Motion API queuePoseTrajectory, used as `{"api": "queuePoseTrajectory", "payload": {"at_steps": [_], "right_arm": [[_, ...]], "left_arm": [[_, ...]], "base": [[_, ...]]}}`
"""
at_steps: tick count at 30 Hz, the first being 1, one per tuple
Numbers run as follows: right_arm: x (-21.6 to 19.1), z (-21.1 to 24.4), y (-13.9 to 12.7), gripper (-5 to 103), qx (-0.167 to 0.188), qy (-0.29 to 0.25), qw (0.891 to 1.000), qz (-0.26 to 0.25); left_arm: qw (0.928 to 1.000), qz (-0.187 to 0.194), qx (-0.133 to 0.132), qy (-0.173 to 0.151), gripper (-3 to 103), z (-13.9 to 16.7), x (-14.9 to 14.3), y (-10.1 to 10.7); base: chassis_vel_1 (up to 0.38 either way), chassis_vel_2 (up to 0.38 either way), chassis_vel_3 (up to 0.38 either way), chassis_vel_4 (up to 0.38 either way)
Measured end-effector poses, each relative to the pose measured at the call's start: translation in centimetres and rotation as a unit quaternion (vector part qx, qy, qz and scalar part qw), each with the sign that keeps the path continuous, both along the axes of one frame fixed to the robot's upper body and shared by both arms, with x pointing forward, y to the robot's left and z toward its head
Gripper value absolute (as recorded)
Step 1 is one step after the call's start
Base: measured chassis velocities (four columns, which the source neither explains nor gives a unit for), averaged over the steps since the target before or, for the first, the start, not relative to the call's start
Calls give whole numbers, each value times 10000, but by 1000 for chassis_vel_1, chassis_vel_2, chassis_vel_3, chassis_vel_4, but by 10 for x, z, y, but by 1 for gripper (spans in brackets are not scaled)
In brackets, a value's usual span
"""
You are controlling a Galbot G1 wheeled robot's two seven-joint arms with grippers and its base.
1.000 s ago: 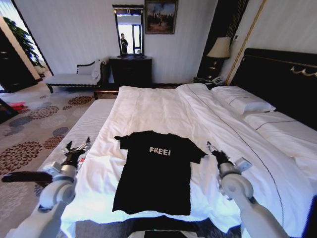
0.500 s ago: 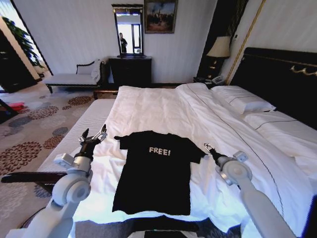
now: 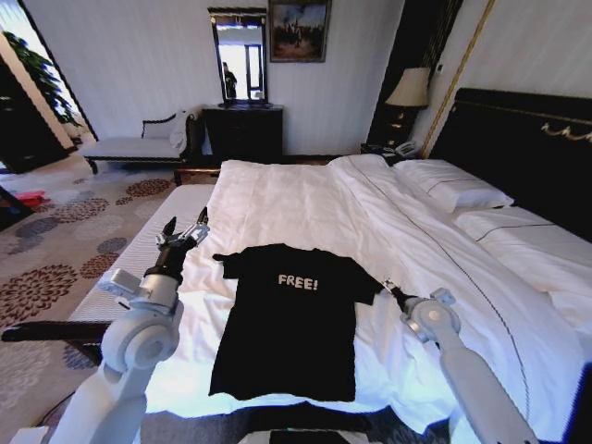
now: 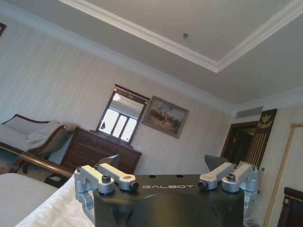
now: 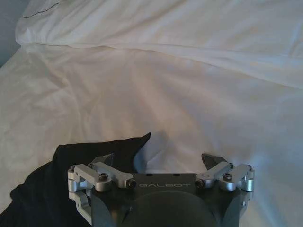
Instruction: Fold the clothes on the bed.
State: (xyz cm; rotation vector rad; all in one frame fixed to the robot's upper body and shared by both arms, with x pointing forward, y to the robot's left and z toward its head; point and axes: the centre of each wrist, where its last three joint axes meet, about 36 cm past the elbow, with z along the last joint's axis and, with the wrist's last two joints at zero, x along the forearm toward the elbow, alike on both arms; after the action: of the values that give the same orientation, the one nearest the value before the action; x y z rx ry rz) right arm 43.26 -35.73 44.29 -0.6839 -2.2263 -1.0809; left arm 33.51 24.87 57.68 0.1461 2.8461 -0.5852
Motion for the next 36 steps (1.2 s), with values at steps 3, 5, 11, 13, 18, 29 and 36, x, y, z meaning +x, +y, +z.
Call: {"api": "queuePoseTrajectory", "payload": {"at_steps": [3,5,11,13,18,29,36], "right_arm": [[5,-3,-2,100,60,-76,10000,-24],[12,-4,-2,100,123,-170,9998,-17],[26,-7,6,100,320,-283,9991,9],[30,-12,13,100,355,-280,9989,85],[38,-27,20,100,189,-288,9992,187],[47,-35,16,70,-176,-414,9988,195],[43,-33,21,48,-233,-445,9984,253]], "left_arm": [[10000,14,32,10,100,-2,-1,-3],[10000,54,59,27,100,-4,1,-3],[9998,160,39,106,100,-10,7,-2],[9998,189,15,116,100,-11,8,-2],[9997,187,-86,156,100,-9,7,-4],[9993,122,-291,200,100,-7,12,-9],[9992,144,-305,190,100,-7,13,-9]], "base": [[0,0,0,0],[0,0,0,0],[0,0,0,0],[0,0,0,0],[0,0,0,0],[0,0,0,0],[0,0,0,0]]}}
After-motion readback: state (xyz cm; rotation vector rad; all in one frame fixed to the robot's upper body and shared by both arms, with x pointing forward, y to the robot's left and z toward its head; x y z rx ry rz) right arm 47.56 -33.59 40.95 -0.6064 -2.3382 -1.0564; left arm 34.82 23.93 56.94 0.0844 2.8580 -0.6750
